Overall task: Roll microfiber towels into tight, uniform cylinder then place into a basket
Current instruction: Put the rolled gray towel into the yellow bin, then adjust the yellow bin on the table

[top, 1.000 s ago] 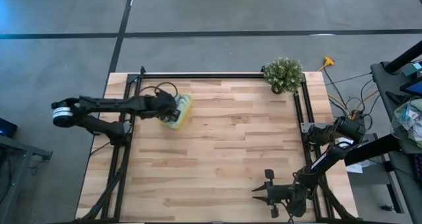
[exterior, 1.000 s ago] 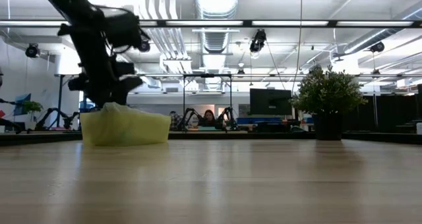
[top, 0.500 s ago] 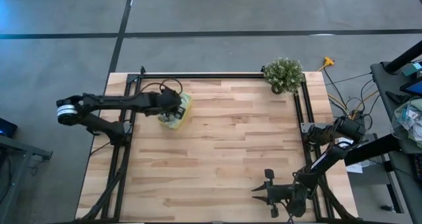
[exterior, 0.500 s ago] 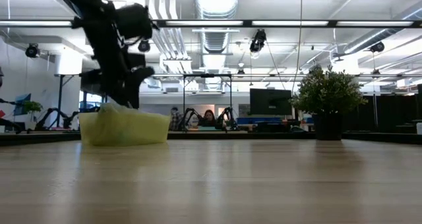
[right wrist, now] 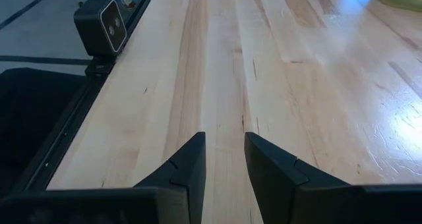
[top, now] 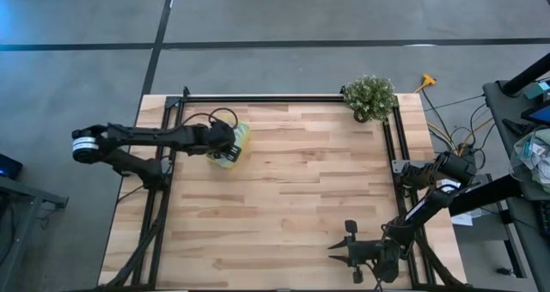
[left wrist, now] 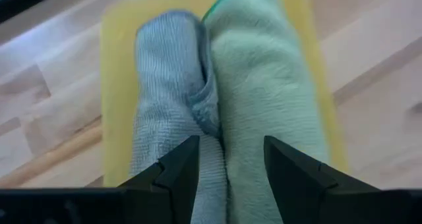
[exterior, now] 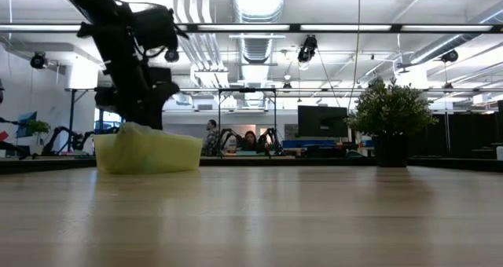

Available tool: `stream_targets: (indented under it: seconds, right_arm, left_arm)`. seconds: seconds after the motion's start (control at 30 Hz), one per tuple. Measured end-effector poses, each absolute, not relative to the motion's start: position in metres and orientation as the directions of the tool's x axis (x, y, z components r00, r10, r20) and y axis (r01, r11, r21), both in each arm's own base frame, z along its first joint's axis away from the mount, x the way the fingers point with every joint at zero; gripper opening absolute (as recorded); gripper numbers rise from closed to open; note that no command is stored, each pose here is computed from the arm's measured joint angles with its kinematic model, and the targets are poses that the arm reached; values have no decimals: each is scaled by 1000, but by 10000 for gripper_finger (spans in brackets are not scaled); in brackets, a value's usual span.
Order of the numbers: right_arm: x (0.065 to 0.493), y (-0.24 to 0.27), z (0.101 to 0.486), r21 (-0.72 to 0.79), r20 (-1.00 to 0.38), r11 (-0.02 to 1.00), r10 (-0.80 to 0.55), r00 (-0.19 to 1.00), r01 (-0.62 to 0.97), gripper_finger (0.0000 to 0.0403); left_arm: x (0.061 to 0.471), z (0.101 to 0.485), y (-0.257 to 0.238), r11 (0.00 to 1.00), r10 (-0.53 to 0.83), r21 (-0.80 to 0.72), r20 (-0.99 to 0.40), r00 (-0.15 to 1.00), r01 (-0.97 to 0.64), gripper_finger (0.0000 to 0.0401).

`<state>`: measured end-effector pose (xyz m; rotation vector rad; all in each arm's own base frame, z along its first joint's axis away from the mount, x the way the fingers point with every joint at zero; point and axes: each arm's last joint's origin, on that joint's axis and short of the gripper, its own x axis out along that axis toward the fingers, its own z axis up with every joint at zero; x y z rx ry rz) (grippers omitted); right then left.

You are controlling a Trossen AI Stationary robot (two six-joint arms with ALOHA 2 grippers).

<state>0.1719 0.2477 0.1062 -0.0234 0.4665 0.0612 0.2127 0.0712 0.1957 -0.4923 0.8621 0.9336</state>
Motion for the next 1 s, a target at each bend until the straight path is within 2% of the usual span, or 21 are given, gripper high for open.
stream_targets:
  seconds: [0.3,0.5,0.6,0.77,0.9,1.0]
  right_arm:
    - [172,247,106,-8,-450,998,52,891,-63,100]
    - [172,247,106,-8,-450,998,52,891,-63,100]
    - [172,247,106,-8,-450,998,52,892,-63,100]
    - [172,248,106,-8,-449,998,52,892,-63,100]
    - [172,247,106,-9,-450,998,51,892,-62,100]
    - [173,246,106,-13,-447,998,43,894,-54,100]
  left_arm:
    - [227,171,77,513,508,113,-839,195,-851,153]
    - [231,186,78,542,513,129,-834,205,-831,153]
    - [228,207,78,533,538,106,-808,240,-839,153]
    - [219,238,69,549,558,1,-745,366,-836,153]
    - [223,235,50,642,425,-170,-732,533,-747,153]
    - [238,219,31,686,343,-253,-714,610,-682,153]
